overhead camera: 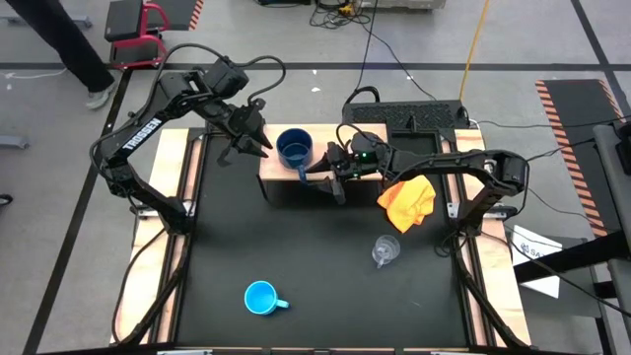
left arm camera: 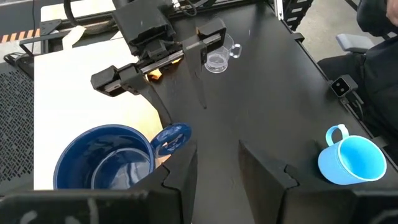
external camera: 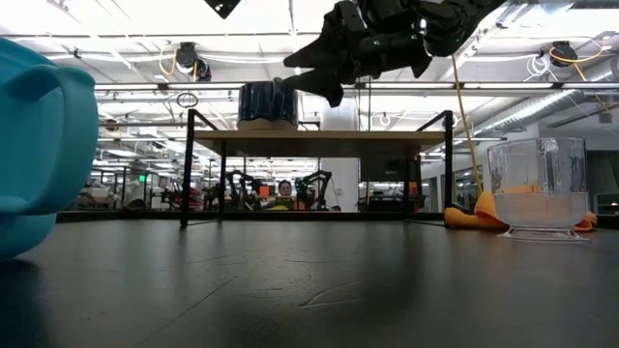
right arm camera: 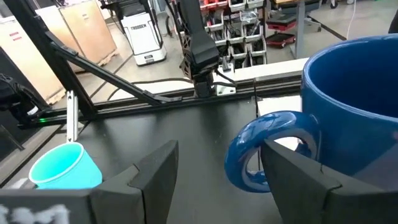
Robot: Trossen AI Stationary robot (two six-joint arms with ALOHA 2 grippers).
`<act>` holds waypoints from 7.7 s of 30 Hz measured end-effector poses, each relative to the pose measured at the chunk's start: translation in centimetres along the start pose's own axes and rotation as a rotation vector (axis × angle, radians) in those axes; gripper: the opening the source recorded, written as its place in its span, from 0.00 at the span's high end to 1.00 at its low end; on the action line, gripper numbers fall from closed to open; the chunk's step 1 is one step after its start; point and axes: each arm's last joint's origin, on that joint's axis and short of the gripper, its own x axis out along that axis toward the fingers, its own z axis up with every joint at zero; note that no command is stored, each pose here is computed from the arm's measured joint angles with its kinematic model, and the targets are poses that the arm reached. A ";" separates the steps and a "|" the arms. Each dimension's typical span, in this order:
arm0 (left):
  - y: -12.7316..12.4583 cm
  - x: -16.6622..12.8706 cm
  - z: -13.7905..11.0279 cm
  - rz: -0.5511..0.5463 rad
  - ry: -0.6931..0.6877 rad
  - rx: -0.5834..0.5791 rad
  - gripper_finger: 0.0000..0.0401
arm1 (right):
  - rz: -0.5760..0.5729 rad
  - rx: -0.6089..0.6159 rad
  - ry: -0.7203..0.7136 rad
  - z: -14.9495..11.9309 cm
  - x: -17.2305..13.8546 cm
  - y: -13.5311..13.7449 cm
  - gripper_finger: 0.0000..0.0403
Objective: Stack small to large cups/mugs on shelf
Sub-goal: Put the dark blue mug on the shelf, then put the blue mug on the shelf
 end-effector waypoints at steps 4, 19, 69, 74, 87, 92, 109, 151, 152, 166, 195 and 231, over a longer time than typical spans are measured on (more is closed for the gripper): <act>0.0 0.0 0.0 0.000 0.000 0.000 0.71 | 0.000 0.024 0.013 -0.6 0.5 -0.2 0.45; 0.0 0.0 0.0 -0.006 -0.005 -0.001 0.71 | 0.017 0.016 -0.011 -0.5 0.8 0.2 0.45; 0.5 1.4 -1.0 -0.056 0.012 -0.019 0.71 | 0.086 -0.052 -0.021 0.2 0.4 1.3 0.45; 0.6 1.5 -1.0 -0.051 0.007 -0.013 0.71 | 0.070 -0.089 -0.019 1.5 -1.3 1.6 0.45; -0.3 0.1 -0.8 -0.012 -0.031 0.023 0.71 | 0.054 -0.112 0.066 3.6 -6.6 4.1 0.45; -1.1 -0.8 -0.7 0.003 -0.046 0.039 0.71 | 0.054 -0.135 0.069 4.5 -8.9 5.3 0.45; -3.8 -2.0 -2.3 0.062 -0.125 0.025 0.71 | 0.057 -0.125 0.006 3.8 -14.5 7.9 0.45; -14.7 -3.4 -11.5 0.260 -0.528 -0.045 0.71 | 0.092 -0.044 -0.217 -5.8 -20.8 9.6 0.45; -14.8 -3.0 -12.2 0.262 -0.546 -0.047 0.71 | 0.091 -0.042 -0.212 -6.1 -20.8 9.6 0.45; -15.1 1.1 -17.7 0.250 -0.615 -0.110 0.71 | 0.092 -0.012 -0.229 -10.7 -21.4 9.5 0.45; -14.4 8.7 -23.1 0.241 -0.699 -0.065 0.71 | 0.086 -0.043 -0.385 -14.3 -21.0 9.2 0.45; -15.1 13.2 -26.1 0.118 -0.597 -0.042 0.71 | -0.044 -0.093 -0.269 -15.5 -20.5 8.5 0.45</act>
